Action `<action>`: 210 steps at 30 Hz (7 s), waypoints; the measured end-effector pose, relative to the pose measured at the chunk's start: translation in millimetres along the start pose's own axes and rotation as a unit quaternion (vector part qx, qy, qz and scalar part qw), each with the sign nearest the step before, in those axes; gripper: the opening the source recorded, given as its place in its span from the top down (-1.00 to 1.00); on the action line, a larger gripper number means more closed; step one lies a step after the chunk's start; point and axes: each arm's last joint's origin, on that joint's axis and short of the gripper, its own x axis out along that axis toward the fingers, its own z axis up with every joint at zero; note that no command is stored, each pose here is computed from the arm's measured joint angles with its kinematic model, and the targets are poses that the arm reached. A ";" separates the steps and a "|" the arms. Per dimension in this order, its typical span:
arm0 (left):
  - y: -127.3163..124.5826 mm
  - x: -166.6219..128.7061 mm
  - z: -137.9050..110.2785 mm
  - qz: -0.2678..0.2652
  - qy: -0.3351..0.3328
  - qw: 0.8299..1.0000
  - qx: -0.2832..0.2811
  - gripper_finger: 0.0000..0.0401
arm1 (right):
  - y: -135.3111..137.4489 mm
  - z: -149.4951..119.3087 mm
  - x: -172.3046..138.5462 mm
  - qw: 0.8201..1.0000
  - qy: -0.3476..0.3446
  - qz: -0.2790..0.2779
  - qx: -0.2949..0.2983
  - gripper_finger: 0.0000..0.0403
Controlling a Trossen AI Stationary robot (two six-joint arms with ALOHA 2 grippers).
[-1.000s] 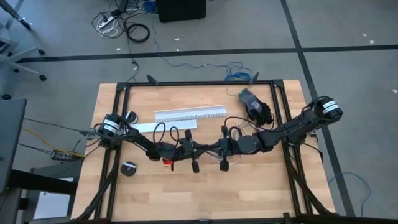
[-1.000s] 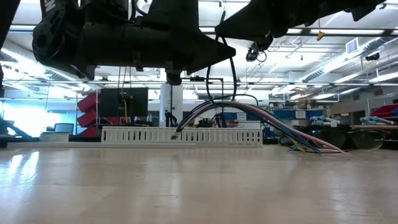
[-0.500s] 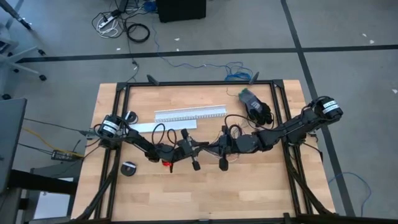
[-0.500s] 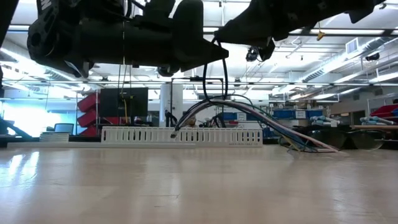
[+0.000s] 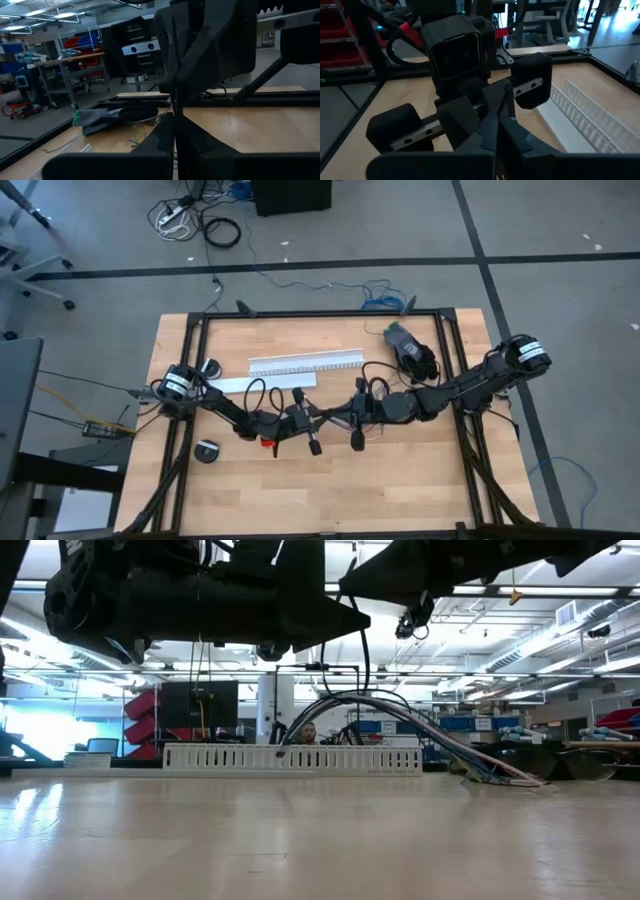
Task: Ziptie cables
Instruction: Wrap the colored wires together using a zip tie
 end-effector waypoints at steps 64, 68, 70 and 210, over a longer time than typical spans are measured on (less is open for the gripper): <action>-7.3 -1.3 -12.8 -0.104 0.046 0.993 0.022 0.49 | 8.1 -18.3 -4.6 0.992 0.096 0.074 -0.013 1.00; -7.4 -1.4 -13.2 -0.104 0.048 0.993 0.023 0.49 | 6.4 -18.1 -3.7 0.991 0.099 0.089 -0.018 1.00; -7.7 -1.4 -13.1 -0.110 0.047 0.993 0.022 0.49 | 5.7 -18.1 -3.2 0.990 0.100 0.098 -0.019 1.00; 84.2 -26.3 -31.9 -0.053 0.334 0.941 -0.027 0.37 | -9.5 -35.1 2.4 0.980 0.178 0.083 -0.017 1.00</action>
